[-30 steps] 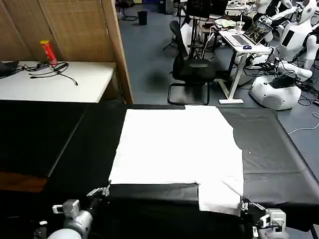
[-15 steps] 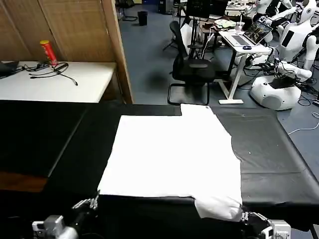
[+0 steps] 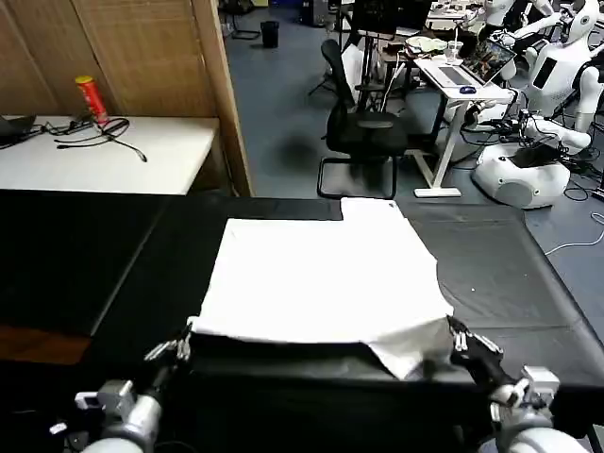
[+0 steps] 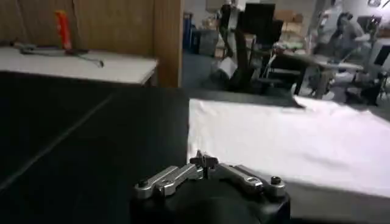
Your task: Fold and organize the clothes.
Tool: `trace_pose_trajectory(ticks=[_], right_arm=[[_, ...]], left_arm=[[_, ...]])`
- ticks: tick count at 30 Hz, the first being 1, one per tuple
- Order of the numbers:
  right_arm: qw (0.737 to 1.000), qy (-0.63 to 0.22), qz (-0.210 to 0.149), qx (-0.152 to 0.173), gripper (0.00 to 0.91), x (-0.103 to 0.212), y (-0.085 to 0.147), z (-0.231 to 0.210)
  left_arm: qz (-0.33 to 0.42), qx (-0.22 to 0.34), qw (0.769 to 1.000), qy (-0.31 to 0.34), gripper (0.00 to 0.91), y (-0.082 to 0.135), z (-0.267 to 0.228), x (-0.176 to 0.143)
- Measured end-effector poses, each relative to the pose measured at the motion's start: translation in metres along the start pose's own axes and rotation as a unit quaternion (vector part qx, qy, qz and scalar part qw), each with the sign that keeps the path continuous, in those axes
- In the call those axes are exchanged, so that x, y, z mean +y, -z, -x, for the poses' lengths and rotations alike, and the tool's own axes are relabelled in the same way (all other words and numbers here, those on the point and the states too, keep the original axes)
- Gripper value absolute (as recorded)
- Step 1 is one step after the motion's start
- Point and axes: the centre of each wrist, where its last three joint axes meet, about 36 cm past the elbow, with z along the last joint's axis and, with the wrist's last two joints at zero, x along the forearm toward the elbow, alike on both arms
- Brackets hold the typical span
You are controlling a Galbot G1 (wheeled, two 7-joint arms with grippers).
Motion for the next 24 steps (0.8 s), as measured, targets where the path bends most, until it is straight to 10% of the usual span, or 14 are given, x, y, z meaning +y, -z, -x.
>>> trace_pose_trajectory(ticks=[18, 19, 24], right_arm=[[1.0, 0.025, -0.002, 0.013, 0.0, -0.002, -0.029, 0.092], [1.0, 0.027, 0.0, 0.015, 0.878, -0.002, -0.031, 0.094], [0.999, 0.036, -0.005, 0.006, 0.878, -0.005, -0.032, 0.09]], left_arm=[[0.021, -0.005, 1.0, -0.001, 0.02, -0.016, 0.075, 0.022], [0.021, -0.004, 1.0, 0.001, 0.878, -0.016, 0.078, 0.023], [0.019, -0.001, 1.0, 0.006, 0.878, -0.019, 0.088, 0.026]])
